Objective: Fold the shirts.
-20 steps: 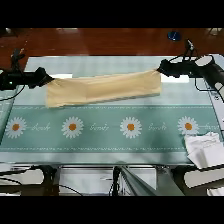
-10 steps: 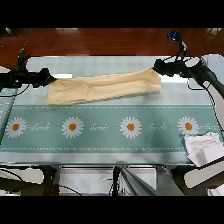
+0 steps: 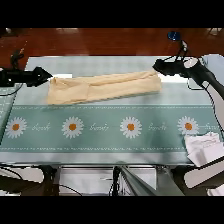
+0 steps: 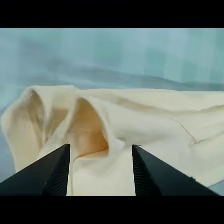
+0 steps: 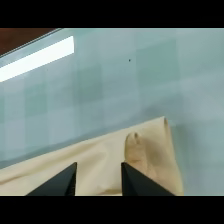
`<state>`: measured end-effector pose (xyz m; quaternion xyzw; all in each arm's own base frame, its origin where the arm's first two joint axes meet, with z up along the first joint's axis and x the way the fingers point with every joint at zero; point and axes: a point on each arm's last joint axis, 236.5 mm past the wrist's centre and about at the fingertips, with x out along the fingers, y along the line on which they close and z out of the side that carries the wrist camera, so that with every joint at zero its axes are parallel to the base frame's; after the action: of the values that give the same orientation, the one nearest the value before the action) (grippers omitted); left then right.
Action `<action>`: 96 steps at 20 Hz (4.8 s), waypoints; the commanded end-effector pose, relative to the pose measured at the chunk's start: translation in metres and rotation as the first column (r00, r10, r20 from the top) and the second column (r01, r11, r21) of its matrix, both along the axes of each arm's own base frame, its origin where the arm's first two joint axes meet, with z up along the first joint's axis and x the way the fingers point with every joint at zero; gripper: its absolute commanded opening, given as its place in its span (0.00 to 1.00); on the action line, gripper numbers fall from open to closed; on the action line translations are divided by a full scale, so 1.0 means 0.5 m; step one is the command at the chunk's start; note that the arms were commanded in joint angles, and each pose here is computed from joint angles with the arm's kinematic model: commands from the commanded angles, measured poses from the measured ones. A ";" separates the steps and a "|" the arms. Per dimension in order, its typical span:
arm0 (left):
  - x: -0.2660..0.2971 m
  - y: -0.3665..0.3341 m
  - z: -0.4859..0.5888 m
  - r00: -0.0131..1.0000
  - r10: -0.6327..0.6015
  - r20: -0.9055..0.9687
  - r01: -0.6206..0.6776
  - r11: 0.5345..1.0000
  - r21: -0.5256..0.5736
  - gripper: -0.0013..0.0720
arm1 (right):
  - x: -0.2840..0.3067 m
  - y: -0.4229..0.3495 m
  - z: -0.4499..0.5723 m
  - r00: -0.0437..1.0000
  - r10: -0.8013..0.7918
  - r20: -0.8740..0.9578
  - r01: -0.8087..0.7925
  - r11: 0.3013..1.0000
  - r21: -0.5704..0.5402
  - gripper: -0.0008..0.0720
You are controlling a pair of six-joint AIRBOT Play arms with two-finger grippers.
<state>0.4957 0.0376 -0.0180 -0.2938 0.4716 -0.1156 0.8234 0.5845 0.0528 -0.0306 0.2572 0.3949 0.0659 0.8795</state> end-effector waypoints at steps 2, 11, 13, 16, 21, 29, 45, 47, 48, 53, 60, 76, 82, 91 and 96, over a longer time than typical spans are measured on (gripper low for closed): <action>-0.067 0.116 0.031 0.992 0.041 -0.122 -0.029 0.995 0.099 0.66 | -0.032 -0.093 0.051 1.000 0.013 -0.005 -0.014 0.994 -0.110 0.53; -0.144 0.104 0.021 0.965 -0.035 -0.261 0.069 0.990 0.121 0.64 | -0.145 -0.106 -0.041 0.956 0.142 -0.256 -0.075 0.964 0.256 0.83; -0.141 0.092 0.020 0.964 -0.049 -0.261 0.083 0.989 0.121 0.64 | -0.139 -0.079 -0.049 0.955 0.164 -0.248 -0.072 0.936 0.344 0.83; -0.138 0.076 0.020 0.963 -0.070 -0.260 0.104 0.987 0.122 0.64 | -0.144 -0.037 -0.086 0.939 0.201 -0.280 -0.083 0.920 0.382 0.83; -0.133 0.044 0.020 0.960 -0.105 -0.260 0.141 0.982 0.122 0.64 | -0.108 0.032 -0.131 0.944 0.152 -0.293 -0.040 0.934 0.355 0.77; -0.118 -0.034 0.040 0.959 -0.168 -0.227 0.183 0.982 0.046 0.64 | -0.089 0.095 0.012 0.943 0.286 -0.168 -0.220 0.918 0.330 0.04; -0.164 -0.752 0.119 0.875 -0.482 -0.035 0.450 0.838 -0.308 0.05 | -0.291 -0.006 0.359 0.935 0.336 -0.112 -0.351 0.920 -0.173 0.04; -0.200 -0.797 0.088 0.853 -0.514 -0.084 0.464 0.824 -0.325 0.05 | -0.307 -0.008 0.381 0.936 0.337 -0.103 -0.352 0.916 -0.195 0.04; -0.214 -0.815 0.074 0.845 -0.524 -0.107 0.467 0.820 -0.332 0.05 | -0.315 -0.007 0.390 0.935 0.341 -0.099 -0.354 0.914 -0.198 0.04; -0.253 -0.877 0.012 0.828 -0.534 -0.171 0.460 0.821 -0.338 0.05 | -0.361 0.002 0.434 0.929 0.362 -0.084 -0.371 0.903 -0.214 0.04; -0.264 -0.931 -0.061 0.845 -0.484 -0.228 0.393 0.850 -0.349 0.05 | -0.434 0.014 0.496 0.919 0.390 -0.056 -0.392 0.887 -0.243 0.04; -0.276 -1.044 -0.022 0.877 -0.459 -0.140 0.338 0.798 -0.500 0.05 | -0.460 0.027 0.519 0.918 0.395 -0.040 -0.393 0.891 -0.227 0.04; -0.050 -0.667 0.269 0.934 -0.296 0.202 0.348 0.883 -0.315 0.05 | -0.467 0.099 0.503 0.892 0.449 -0.049 -0.450 0.871 -0.197 0.04; -0.159 -0.201 0.637 0.840 -0.085 0.536 0.147 0.986 -0.074 0.05 | -0.423 0.325 0.340 0.882 0.470 -0.040 -0.471 0.876 -0.108 0.04; -0.248 -0.198 0.703 0.794 -0.123 0.595 0.142 0.990 0.015 0.05 | -0.363 0.520 0.175 0.889 0.455 -0.045 -0.457 0.889 -0.024 0.05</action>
<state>0.3984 -0.0660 0.3172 -0.2516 0.2210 -0.2716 0.9023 0.3856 0.2602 0.0961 0.1086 0.4760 0.2639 0.8319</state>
